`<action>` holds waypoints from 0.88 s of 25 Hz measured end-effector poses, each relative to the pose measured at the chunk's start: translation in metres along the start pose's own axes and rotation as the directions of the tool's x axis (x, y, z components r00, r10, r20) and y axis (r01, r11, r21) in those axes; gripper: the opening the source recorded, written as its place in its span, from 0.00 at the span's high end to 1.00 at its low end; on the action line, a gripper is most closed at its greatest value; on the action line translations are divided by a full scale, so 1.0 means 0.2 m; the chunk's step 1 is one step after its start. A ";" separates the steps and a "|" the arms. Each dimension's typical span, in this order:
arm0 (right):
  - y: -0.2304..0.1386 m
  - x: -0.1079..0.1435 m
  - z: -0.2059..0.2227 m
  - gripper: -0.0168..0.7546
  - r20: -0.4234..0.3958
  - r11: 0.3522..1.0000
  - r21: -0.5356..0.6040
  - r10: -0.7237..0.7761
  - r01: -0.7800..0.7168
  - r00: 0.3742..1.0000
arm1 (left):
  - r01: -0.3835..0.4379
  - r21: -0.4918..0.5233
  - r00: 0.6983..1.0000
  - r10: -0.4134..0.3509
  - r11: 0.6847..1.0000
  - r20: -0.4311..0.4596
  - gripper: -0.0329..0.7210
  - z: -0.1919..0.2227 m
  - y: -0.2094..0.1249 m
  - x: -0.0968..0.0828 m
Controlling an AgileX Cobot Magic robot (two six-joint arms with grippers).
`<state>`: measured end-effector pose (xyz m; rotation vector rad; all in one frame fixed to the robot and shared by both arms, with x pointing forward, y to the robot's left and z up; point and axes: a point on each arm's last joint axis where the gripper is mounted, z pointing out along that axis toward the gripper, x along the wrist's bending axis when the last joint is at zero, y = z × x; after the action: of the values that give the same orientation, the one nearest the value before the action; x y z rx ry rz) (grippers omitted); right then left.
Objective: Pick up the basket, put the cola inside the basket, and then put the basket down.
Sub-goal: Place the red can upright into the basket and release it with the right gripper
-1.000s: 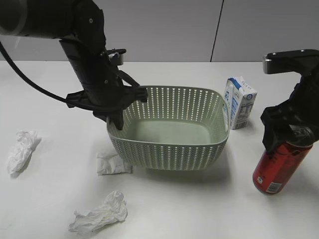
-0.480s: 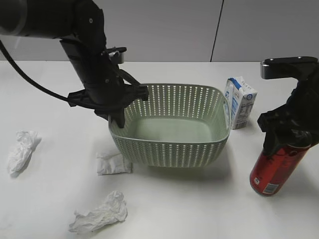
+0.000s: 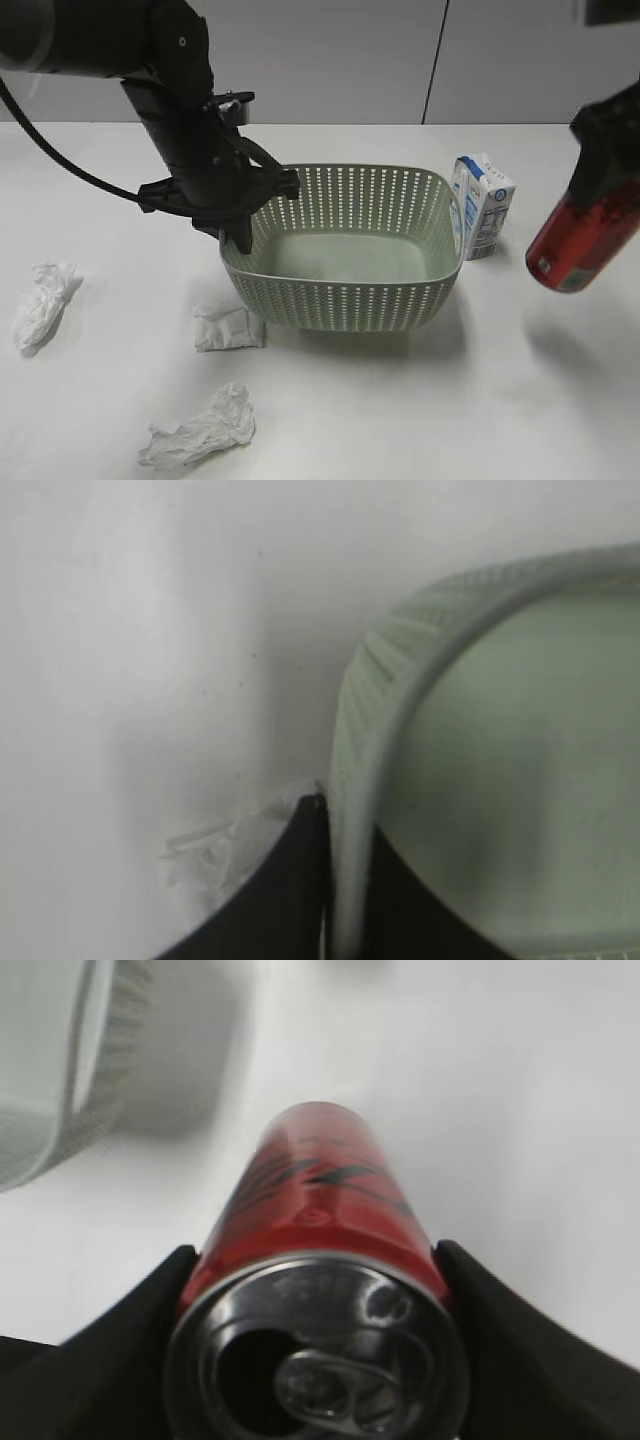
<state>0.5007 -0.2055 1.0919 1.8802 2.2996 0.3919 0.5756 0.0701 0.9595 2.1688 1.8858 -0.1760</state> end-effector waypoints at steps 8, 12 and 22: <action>0.17 0.17 -0.34 0.33 -0.117 0.966 -0.240 -0.124 0.093 0.985 | -0.014 -0.011 1.000 0.014 1.000 -0.015 0.96 0.00 0.01 0.01; 0.22 0.37 -0.25 0.33 -0.154 0.961 -0.200 -0.225 0.192 0.962 | -0.015 -0.013 1.000 0.015 1.000 -0.016 0.96 0.00 0.01 0.01; 0.29 0.56 0.28 0.33 -0.148 0.950 0.061 -0.295 0.307 0.944 | -0.016 -0.015 1.000 0.016 1.000 -0.016 0.96 0.00 0.01 0.01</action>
<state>0.5483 -0.0783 1.0608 1.5382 2.6799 0.4013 0.5772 0.0714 0.9593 2.1811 1.8723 -0.1413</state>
